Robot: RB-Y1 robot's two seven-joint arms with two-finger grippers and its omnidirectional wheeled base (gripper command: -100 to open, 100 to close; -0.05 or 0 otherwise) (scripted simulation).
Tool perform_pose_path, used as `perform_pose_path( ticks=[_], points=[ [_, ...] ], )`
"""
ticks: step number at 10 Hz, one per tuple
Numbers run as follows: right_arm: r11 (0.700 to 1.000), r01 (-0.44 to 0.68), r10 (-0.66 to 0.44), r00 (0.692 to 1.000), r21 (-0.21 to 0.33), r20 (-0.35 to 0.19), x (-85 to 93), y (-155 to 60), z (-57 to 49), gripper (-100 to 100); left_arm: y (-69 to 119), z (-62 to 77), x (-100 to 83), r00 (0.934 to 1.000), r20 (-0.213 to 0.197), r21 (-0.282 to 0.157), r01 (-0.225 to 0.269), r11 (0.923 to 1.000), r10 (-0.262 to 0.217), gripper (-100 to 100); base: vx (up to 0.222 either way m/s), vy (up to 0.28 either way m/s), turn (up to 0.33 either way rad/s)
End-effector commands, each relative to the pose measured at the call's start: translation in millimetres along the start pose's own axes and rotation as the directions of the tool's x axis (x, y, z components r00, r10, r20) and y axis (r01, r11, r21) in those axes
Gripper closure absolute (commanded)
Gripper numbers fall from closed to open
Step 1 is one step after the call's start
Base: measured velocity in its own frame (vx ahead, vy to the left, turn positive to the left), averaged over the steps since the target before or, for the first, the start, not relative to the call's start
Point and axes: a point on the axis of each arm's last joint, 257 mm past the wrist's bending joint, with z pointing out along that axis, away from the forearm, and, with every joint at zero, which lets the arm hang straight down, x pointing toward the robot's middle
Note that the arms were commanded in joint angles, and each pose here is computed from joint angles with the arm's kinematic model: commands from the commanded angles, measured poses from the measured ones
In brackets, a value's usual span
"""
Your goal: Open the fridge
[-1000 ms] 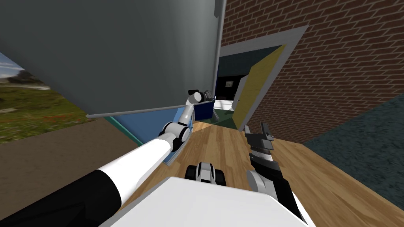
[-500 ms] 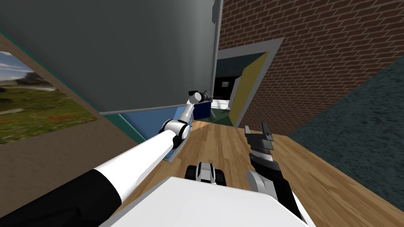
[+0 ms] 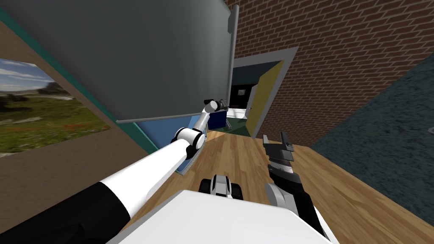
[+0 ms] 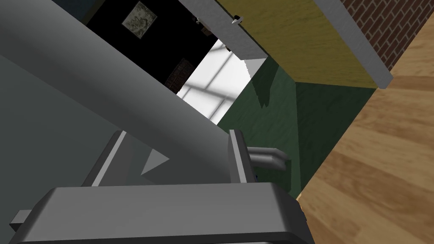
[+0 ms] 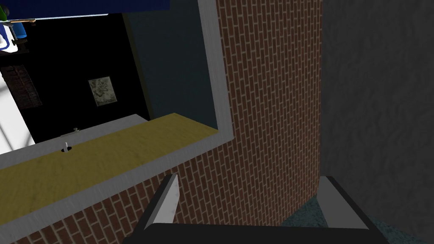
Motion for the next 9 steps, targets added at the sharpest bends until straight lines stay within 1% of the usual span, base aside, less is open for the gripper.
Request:
perform_pose_path(
  ticks=[1,3,5,6,7,9],
  points=[
    [1.0,0.0,0.0,1.0,0.0,0.0,0.0,0.0,0.0,0,28.1,4.5,17.6,0.9995,-0.03,-0.052,0.002,0.9986,-0.004,100,-0.191,0.105,-0.101],
    [1.0,0.0,0.0,1.0,0.0,0.0,0.0,0.0,0.0,0,50.5,8.5,37.6,0.9977,-0.067,-0.092,0.004,0.9957,-0.011,100,-0.215,0.123,-0.076],
    [1.0,0.0,0.0,1.0,0.0,0.0,0.0,0.0,0.0,0,72.7,11.1,58.0,0.9944,-0.104,-0.132,0.005,0.9912,-0.019,100,-0.209,0.118,-0.092],
    [1.0,0.0,0.0,1.0,0.0,0.0,0.0,0.0,0.0,0,49.7,4.9,73.0,0.993,-0.117,-0.118,0.004,0.9931,-0.017,-100,-0.085,0.006,0.054],
    [1.0,0.0,0.0,1.0,0.0,0.0,0.0,-0.1,-0.1,0,46.1,3.8,77.4,0.9926,-0.12,-0.121,0.003,0.9926,-0.018,-100,0.033,-0.064,0.119],
    [1.0,0.0,0.0,1.0,0.0,0.0,0.0,0.0,-0.2,0,32.0,-1.2,95.0,0.9908,-0.134,-0.134,0.001,0.9909,-0.019,-100,0.071,-0.094,0.094]
  ],
)
